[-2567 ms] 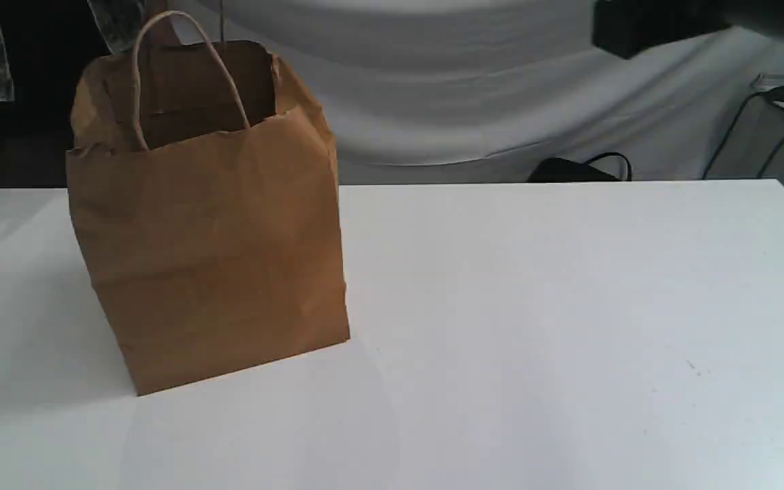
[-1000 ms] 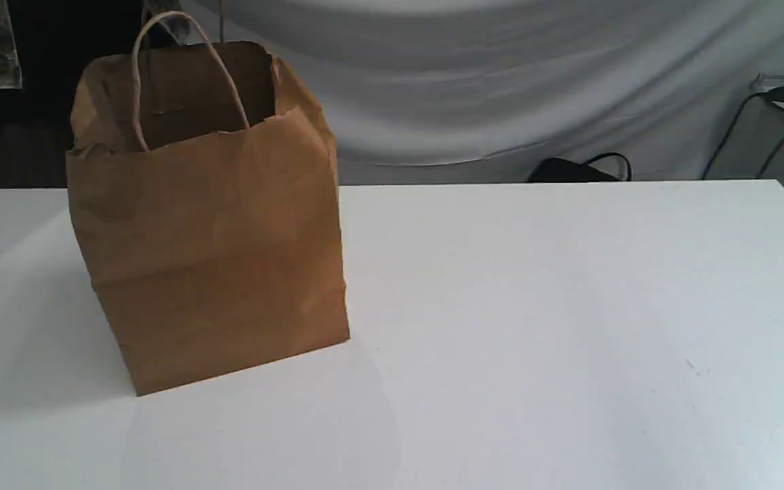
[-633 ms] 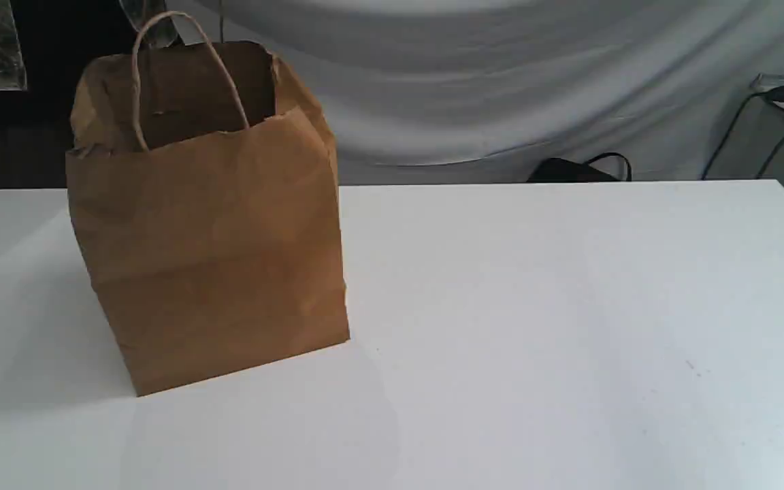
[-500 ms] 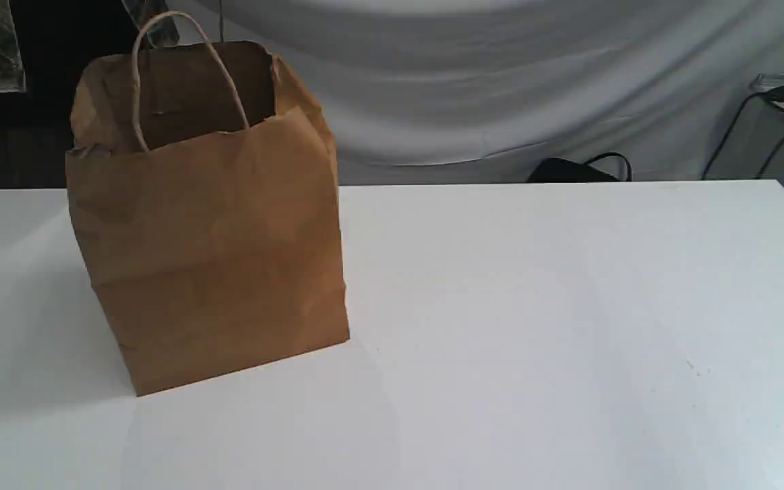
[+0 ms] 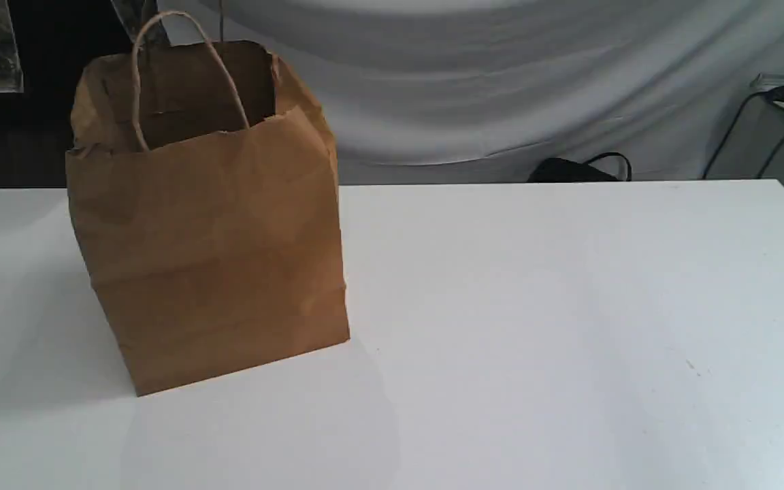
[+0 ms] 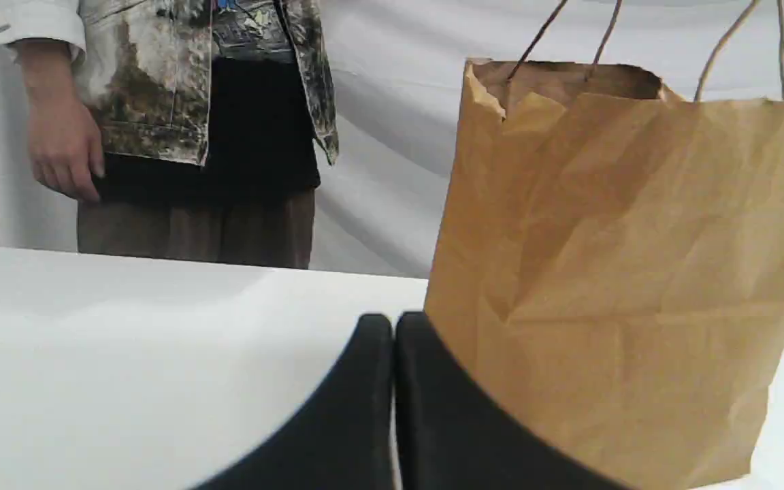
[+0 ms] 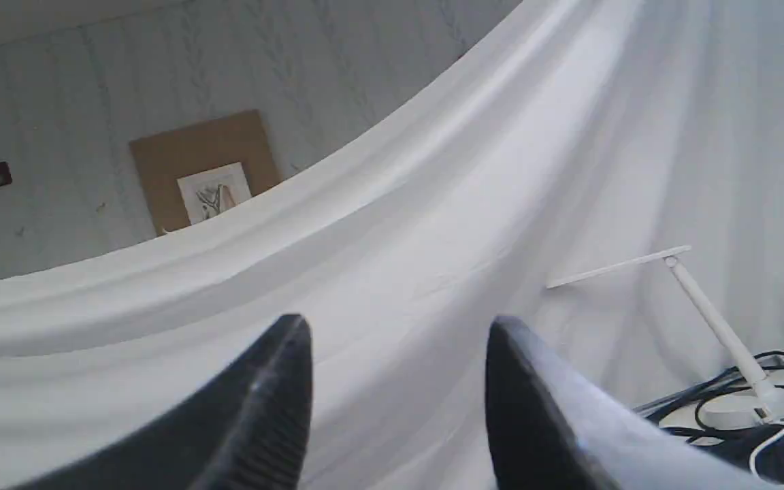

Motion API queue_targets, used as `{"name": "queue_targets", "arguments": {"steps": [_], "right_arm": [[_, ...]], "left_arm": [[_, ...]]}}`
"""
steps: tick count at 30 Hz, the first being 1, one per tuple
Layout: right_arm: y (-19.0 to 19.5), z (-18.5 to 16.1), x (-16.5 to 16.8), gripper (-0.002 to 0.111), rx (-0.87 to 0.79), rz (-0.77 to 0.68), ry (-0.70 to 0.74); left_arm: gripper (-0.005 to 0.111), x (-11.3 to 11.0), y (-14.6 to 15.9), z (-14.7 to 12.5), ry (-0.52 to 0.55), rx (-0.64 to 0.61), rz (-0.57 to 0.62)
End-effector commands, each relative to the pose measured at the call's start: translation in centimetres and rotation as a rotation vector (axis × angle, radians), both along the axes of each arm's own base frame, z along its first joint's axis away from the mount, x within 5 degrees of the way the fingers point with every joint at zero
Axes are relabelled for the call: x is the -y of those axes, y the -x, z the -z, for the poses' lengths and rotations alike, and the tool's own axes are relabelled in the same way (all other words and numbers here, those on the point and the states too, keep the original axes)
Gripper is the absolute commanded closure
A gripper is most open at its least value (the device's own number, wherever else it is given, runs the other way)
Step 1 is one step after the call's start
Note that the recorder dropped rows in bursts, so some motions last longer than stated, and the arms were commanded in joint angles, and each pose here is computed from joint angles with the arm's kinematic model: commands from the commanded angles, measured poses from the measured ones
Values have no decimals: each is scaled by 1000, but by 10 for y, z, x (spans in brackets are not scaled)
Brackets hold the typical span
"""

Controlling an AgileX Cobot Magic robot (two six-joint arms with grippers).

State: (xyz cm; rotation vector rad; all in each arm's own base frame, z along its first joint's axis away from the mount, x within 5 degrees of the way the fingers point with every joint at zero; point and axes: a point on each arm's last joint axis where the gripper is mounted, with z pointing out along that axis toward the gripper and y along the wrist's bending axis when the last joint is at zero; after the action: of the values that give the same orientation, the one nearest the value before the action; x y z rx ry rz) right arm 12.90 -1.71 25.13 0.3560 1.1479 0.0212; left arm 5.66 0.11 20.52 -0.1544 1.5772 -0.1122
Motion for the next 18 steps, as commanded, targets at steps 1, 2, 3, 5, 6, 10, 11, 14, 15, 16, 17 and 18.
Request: {"name": "queue_targets", "arguments": {"steps": [1,2,3,5,6,10,11,14,15,16,17,18], "right_arm": [[1,1,1,67,-8,6,8],[1,1,1,67,-8,6,8],[1,1,1,67,-8,6,8],[1,1,1,67,-8,6,8],[1,1,1,67,-8,6,8],[1,1,1,67,-8,6,8],[1,1,1,67,-8,6,8],[1,1,1,67,-8,6,8],[1,1,1,67,-8,6,8],[1,1,1,67,-8,6,8],[1,1,1,67,-8,6,8],[1,1,1,67,-8,6,8]], "left_arm": [[107,0,0,2,119,-6,4],[107,0,0,2,119,-6,4],[107,0,0,2,117,-6,4],[107,0,0,2,117,-6,4],[107,0,0,2,117,-6,4],[107,0,0,2,117,-6,4],[107,0,0,2,117,-6,4],[107,0,0,2,117,-6,4],[107,0,0,2,117,-6,4],[107,0,0,2,117,-6,4],[107,0,0,2,117,-6,4],[107,0,0,2,117,-6,4]]}}
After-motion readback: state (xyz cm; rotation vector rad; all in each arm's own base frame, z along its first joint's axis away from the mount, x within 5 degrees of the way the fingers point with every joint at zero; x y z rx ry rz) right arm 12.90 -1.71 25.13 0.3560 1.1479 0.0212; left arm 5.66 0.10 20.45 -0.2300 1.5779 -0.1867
